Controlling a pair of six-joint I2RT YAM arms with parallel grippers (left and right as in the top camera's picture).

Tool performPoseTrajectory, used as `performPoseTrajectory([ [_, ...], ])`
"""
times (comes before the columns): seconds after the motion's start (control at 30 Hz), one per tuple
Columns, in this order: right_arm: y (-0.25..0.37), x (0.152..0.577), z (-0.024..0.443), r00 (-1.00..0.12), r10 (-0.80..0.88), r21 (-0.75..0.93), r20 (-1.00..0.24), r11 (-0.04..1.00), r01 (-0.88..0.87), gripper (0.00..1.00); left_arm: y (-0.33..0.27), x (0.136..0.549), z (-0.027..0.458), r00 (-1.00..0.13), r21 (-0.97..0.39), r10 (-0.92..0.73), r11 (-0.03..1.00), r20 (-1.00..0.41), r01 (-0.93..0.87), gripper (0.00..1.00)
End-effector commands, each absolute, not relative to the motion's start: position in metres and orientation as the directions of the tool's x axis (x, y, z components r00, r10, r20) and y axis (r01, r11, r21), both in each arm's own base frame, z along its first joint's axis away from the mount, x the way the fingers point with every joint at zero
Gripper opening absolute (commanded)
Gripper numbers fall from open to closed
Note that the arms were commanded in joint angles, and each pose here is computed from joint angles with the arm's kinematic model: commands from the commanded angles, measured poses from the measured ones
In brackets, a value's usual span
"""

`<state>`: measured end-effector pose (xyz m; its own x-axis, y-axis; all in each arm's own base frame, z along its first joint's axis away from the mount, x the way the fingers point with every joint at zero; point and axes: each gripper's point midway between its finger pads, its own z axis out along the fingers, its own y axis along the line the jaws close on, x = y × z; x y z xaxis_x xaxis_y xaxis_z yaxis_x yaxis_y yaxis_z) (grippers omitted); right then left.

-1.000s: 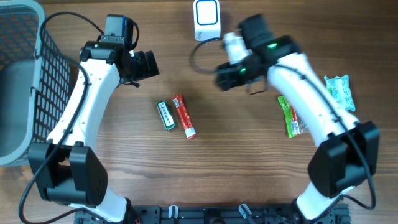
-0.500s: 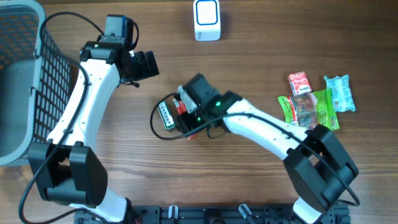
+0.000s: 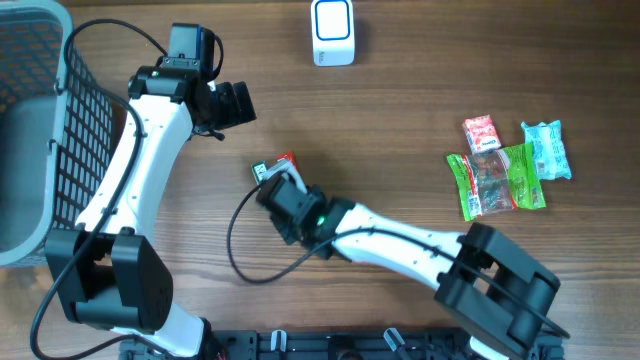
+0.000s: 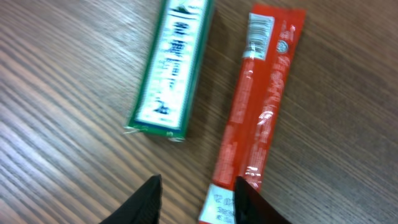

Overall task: Scan the item barcode
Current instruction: 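Move the right gripper left and grasp the long red sachet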

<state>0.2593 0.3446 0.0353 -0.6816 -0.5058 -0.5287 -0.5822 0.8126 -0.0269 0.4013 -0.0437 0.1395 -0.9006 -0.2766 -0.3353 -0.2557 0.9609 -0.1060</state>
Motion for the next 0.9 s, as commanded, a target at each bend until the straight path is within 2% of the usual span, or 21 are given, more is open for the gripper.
performPoseTrajectory([
  [0.0, 0.331, 0.271, 0.027, -0.653, -0.532, -0.156, -0.539, 0.824, -0.544, 0.45, -0.041, 0.401, 0.136, -0.902, -0.09, -0.273, 0.962, -0.333, -0.258, 1.0],
  [0.23, 0.318, 0.276, 0.022, -0.66, -0.556, -0.186, -0.506, 0.817, -0.546, 0.45, -0.041, 0.401, 0.136, -0.902, -0.09, -0.273, 0.962, -0.333, -0.258, 1.0],
  [0.43, 0.324, 0.261, 0.015, -0.603, -0.661, -0.167, -0.446, 0.723, -0.67, 0.48, -0.041, 0.401, 0.136, -0.902, -0.09, -0.273, 0.962, -0.333, -0.258, 1.0],
  [0.87, 0.314, 0.262, 0.012, -0.55, -0.739, -0.215, -0.39, 0.653, -0.726, 0.53, -0.041, 0.401, 0.136, -0.902, -0.09, -0.273, 0.962, -0.333, -0.258, 1.0],
])
